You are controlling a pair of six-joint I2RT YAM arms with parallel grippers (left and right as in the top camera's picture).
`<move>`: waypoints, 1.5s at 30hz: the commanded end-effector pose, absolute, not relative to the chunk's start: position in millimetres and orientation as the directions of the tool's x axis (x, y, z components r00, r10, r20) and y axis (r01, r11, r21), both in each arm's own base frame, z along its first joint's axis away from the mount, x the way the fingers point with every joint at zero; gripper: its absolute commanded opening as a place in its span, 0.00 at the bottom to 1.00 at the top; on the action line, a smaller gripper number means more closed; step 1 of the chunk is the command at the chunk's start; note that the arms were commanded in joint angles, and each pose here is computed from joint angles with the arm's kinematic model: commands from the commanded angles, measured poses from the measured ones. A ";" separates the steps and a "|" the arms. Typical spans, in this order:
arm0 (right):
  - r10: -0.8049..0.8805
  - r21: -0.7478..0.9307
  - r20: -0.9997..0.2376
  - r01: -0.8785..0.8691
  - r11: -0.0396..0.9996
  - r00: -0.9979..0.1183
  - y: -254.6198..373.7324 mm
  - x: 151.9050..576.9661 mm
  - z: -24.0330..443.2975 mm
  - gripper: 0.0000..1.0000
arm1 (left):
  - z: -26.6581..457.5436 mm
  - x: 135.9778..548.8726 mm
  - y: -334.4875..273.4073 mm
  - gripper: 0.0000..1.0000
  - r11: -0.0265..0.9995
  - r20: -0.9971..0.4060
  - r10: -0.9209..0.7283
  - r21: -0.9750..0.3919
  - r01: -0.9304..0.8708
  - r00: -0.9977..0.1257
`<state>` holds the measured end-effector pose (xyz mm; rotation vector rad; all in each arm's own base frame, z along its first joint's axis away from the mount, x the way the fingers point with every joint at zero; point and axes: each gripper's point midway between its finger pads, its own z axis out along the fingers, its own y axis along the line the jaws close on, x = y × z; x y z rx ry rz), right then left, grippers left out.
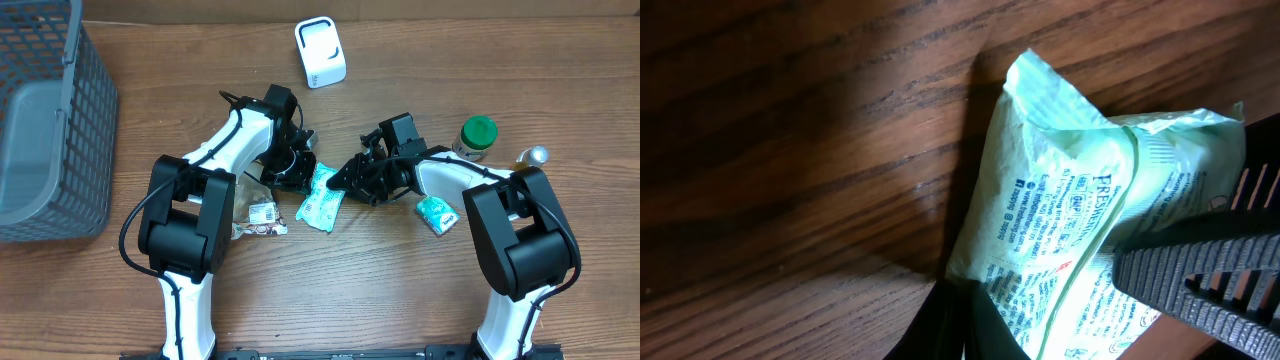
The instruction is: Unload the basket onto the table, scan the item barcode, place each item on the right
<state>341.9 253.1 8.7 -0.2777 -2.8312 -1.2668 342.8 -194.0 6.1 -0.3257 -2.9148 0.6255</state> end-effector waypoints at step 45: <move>0.064 0.743 0.034 0.068 0.666 -0.997 269.9 330.8 1.8 0.04 | 74.5 379.2 -195.1 0.04 0.898 -0.046 0.289 -0.332 0.288 -0.956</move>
